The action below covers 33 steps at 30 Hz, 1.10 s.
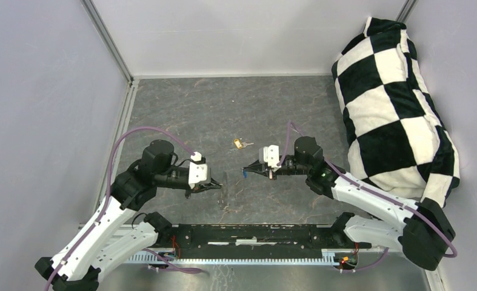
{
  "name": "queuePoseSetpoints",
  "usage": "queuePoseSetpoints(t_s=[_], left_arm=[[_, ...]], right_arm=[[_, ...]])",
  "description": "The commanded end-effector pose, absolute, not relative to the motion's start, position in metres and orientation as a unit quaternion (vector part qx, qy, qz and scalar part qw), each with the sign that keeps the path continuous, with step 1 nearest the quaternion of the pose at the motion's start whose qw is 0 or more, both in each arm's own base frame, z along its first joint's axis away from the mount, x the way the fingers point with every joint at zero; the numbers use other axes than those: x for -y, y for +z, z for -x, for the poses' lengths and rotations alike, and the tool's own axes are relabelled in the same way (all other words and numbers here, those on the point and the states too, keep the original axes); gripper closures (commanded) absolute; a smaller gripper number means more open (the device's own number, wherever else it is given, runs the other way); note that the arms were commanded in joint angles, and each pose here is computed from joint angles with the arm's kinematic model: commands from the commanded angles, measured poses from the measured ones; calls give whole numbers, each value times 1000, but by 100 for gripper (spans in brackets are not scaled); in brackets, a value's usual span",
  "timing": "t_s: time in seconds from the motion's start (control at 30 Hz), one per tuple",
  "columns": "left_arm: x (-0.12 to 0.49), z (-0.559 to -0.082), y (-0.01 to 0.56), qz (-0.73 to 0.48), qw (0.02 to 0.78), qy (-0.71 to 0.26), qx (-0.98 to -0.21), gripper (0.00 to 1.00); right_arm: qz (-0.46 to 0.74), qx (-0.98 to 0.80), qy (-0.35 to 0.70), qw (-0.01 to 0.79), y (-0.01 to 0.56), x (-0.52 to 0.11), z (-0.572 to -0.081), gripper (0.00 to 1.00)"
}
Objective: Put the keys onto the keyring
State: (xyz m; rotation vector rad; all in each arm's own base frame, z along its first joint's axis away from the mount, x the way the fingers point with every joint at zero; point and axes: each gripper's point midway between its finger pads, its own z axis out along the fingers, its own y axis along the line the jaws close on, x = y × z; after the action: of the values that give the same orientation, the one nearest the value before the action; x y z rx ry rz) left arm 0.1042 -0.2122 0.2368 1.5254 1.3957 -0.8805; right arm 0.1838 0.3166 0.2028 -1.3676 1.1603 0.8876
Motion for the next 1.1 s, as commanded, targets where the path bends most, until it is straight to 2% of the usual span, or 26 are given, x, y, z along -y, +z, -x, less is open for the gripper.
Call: queuePoseSetpoints(t_s=[0.0,0.27,0.77,1.07], left_arm=[[225,-96,277,-597,460,-401,-521,98],[225,-80,283,-622,454,-421,-479,98],[220,-68,282,-683,464,-394,-403,98],[211,-72,279,-744,492,-316,-325,98]], right_arm=[[629,-410,379,541,247,-324,-156,99],[676,-347,363,539,290,-329,-132,99],[750,-292,316,502,294,-347,-93,99],[773,-255,308,492,304,-361,-76,99]])
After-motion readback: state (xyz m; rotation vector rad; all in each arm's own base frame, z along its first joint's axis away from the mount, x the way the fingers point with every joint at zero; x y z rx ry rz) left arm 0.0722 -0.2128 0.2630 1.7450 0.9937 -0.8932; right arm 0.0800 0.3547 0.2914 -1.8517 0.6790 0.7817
